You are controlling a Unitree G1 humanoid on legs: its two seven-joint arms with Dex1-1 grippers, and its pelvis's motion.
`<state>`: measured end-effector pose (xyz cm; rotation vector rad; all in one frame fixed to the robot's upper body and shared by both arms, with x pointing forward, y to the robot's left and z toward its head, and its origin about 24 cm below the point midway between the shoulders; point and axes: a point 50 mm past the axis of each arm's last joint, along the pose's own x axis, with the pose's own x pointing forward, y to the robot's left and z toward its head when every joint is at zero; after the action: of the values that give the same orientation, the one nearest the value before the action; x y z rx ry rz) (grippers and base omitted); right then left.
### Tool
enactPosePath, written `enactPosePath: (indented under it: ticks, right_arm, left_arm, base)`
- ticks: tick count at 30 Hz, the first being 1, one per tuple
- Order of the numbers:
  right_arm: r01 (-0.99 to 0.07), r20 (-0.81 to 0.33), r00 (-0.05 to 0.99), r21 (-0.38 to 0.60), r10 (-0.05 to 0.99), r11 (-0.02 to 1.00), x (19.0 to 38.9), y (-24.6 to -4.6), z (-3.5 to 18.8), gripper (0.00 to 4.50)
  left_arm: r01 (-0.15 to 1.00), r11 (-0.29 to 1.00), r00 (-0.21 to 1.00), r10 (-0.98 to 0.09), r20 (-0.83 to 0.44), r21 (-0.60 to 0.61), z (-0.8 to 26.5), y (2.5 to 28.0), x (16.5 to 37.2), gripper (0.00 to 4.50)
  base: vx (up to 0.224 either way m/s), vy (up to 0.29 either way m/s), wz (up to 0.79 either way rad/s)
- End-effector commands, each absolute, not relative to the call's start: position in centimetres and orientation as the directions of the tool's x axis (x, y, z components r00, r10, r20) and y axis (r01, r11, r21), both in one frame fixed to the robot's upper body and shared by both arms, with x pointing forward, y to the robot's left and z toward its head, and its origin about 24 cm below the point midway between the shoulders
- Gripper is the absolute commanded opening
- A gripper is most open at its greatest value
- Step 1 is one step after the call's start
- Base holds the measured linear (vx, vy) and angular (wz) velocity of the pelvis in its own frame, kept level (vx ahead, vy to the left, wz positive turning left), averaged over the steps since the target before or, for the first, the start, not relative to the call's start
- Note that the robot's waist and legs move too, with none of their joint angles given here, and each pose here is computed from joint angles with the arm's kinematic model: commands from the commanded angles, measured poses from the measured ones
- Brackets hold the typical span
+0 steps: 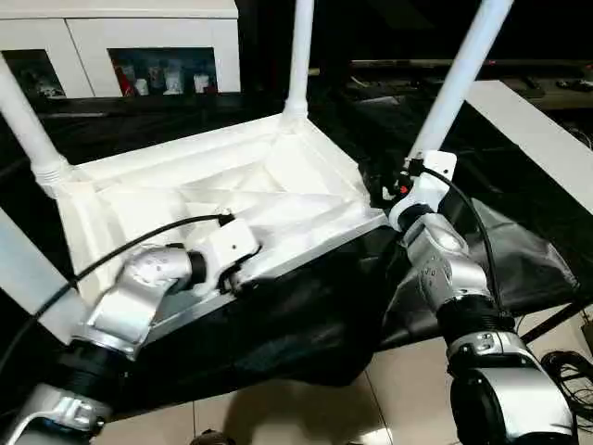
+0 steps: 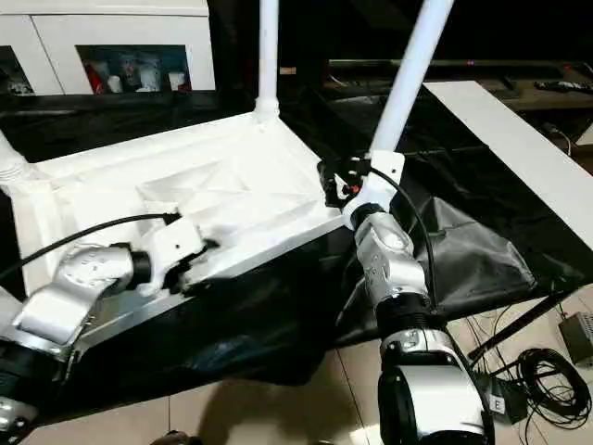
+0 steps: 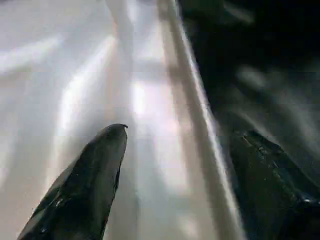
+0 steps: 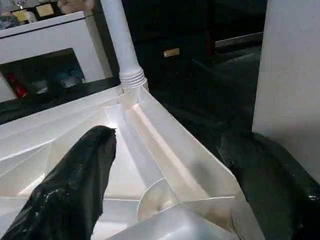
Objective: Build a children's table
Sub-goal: Rotate leg to tighten
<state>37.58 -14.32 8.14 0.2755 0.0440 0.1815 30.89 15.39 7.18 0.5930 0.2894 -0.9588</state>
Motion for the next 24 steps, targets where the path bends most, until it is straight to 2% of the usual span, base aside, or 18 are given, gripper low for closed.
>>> enactPosePath:
  ticks: [1,7,10,11,12,14,15,17,21,22,23,24]
  right_arm:
    - [-0.134,-0.006,0.99,0.261,0.14,0.956,37.8,-15.1,8.4,3.87]
    - [-0.118,-0.009,0.992,0.247,0.123,0.962,37.7,-15.1,8.0,3.87]
    - [-0.103,-0.022,0.994,0.221,0.111,0.97,37.7,-15.3,7.8,3.87]
    - [-0.105,-0.022,0.993,0.223,0.113,0.969,37.7,-15.2,7.8,3.87]
    - [-0.115,-0.02,0.992,0.225,0.123,0.967,37.6,-14.8,7.7,3.87]
    - [-0.125,-0.018,0.991,0.224,0.133,0.966,37.6,-14.5,7.7,3.87]
    - [-0.138,-0.015,0.989,0.206,0.144,0.969,37.5,-14.2,7.6,3.87]
    - [-0.142,-0.015,0.989,0.202,0.148,0.969,37.5,-14.0,7.6,3.87]
    - [-0.146,-0.013,0.988,0.201,0.152,0.969,37.6,-13.9,7.6,3.87]
    - [-0.148,-0.014,0.988,0.199,0.154,0.969,37.6,-13.9,7.7,3.87]
    - [-0.148,-0.014,0.988,0.198,0.154,0.969,37.6,-13.9,7.7,3.87]
    - [-0.148,-0.015,0.988,0.196,0.154,0.969,37.7,-14.0,7.7,3.87]
  left_arm:
    - [0.785,0.463,0.617,-0.645,-0.452,0.412,7.8,15.8,31.7,3.67]
    - [0.776,0.411,0.623,-0.615,-0.483,0.478,7.6,16.3,31.9,3.67]
    - [0.776,0.375,0.613,-0.634,-0.471,0.506,7.7,16.1,32.0,3.67]
    - [0.784,0.386,0.603,-0.657,-0.452,0.486,7.8,15.7,32.0,3.67]
    - [0.819,0.412,0.555,-0.746,-0.368,0.4,8.5,14.3,31.7,3.67]
    - [0.846,0.413,0.513,-0.804,-0.303,0.336,9.0,13.3,31.4,3.67]
    - [0.891,0.395,0.442,-0.867,-0.23,0.226,9.7,12.0,30.8,3.67]
    - [0.929,0.342,0.366,-0.91,-0.195,0.144,10.1,11.2,30.1,3.67]
    - [0.961,0.265,0.276,-0.941,-0.195,0.079,10.2,10.8,29.3,3.67]
    - [0.978,0.204,0.205,-0.946,-0.25,0.032,9.9,11.0,28.7,3.67]
    - [0.982,0.188,0.186,-0.941,-0.282,0.021,9.7,11.2,28.5,3.67]
    - [0.987,0.159,0.147,-0.915,-0.375,0.0,9.0,11.9,28.0,3.67]
  base:
    - [0.0,0.0,0.0]
    - [0.0,0.0,0.0]
    - [0.0,0.0,0.0]
    - [0.0,0.0,0.0]
    - [0.0,0.0,0.0]
    - [0.0,0.0,0.0]
    - [0.0,0.0,0.0]
    - [0.0,0.0,0.0]
    - [0.0,0.0,0.0]
    - [0.0,0.0,0.0]
    - [0.0,0.0,0.0]
    - [0.0,0.0,0.0]
